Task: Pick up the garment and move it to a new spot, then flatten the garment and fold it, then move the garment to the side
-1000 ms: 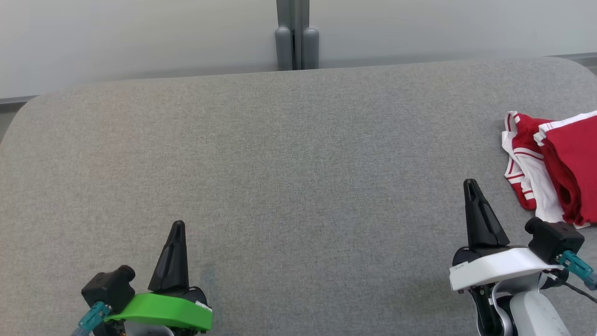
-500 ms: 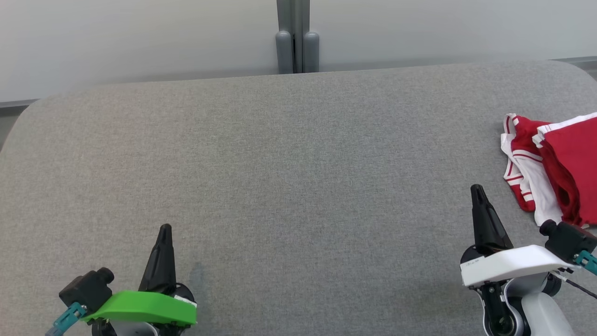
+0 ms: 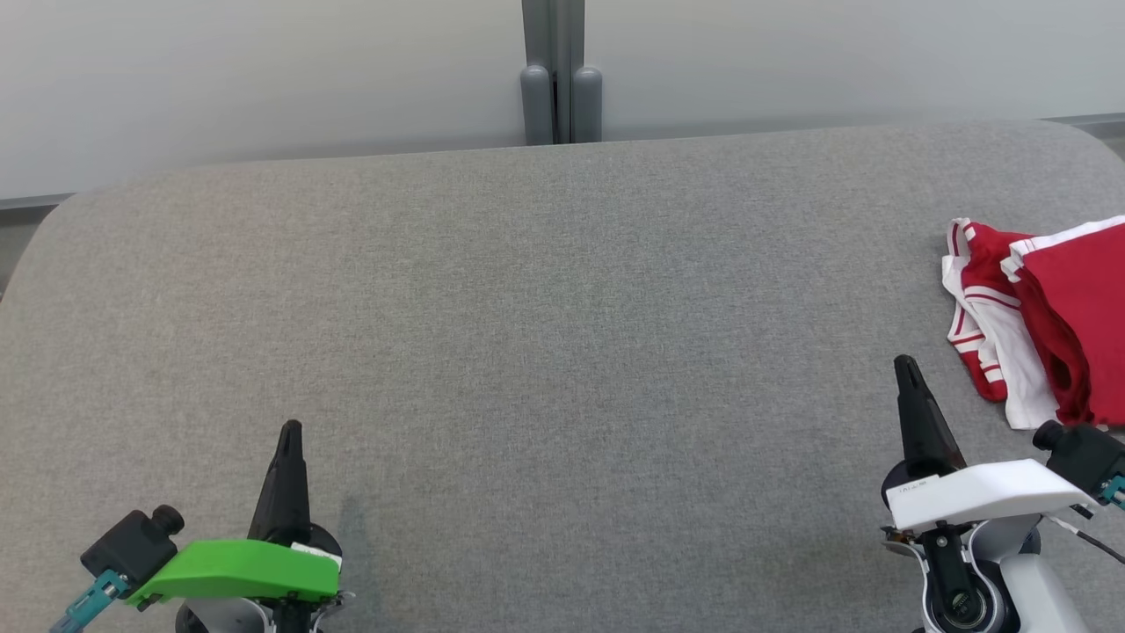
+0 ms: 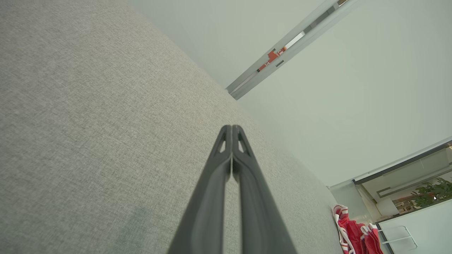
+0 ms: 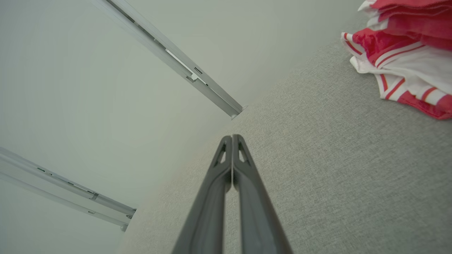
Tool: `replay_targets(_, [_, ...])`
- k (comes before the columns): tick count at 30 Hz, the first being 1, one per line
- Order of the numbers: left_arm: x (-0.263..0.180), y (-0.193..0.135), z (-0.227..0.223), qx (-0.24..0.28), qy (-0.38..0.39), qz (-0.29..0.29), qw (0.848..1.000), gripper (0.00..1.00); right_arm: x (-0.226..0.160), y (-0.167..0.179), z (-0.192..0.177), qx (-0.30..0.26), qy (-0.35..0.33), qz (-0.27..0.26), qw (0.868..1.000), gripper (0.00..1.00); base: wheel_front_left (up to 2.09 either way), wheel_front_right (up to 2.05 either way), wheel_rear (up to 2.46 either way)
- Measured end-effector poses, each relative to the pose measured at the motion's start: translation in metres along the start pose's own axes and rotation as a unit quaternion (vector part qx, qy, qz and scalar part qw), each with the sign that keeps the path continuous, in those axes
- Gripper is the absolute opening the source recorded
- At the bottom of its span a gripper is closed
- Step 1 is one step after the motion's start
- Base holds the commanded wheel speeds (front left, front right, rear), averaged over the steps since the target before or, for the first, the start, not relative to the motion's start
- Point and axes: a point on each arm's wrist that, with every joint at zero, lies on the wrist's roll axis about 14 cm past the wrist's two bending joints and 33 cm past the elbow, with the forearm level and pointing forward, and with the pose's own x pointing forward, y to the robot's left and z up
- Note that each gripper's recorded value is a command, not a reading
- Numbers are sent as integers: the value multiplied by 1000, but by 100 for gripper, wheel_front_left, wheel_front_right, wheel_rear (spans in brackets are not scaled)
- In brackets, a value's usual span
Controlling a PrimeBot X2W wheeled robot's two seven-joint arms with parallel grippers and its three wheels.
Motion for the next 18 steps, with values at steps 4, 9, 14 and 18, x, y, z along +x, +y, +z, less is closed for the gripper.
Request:
replay_targets(4, [0,2,2,-23,0,3,1000,0,0,-2,0,24,2,-5,1000,0,0,0,0])
replay_targets(9, [1,3,4,-51,-2,5,999,0,-1,-4,1,55,3,-10,998,0,0,0,0])
replay_targets(14, [1,4,8,-76,-5,7,997,0,0,-6,1,84,5,-13,996,0,0,0,0])
replay_targets(18, [2,4,11,-95,-7,8,995,0,0,-6,2,104,5,-15,994,0,0,0,0])
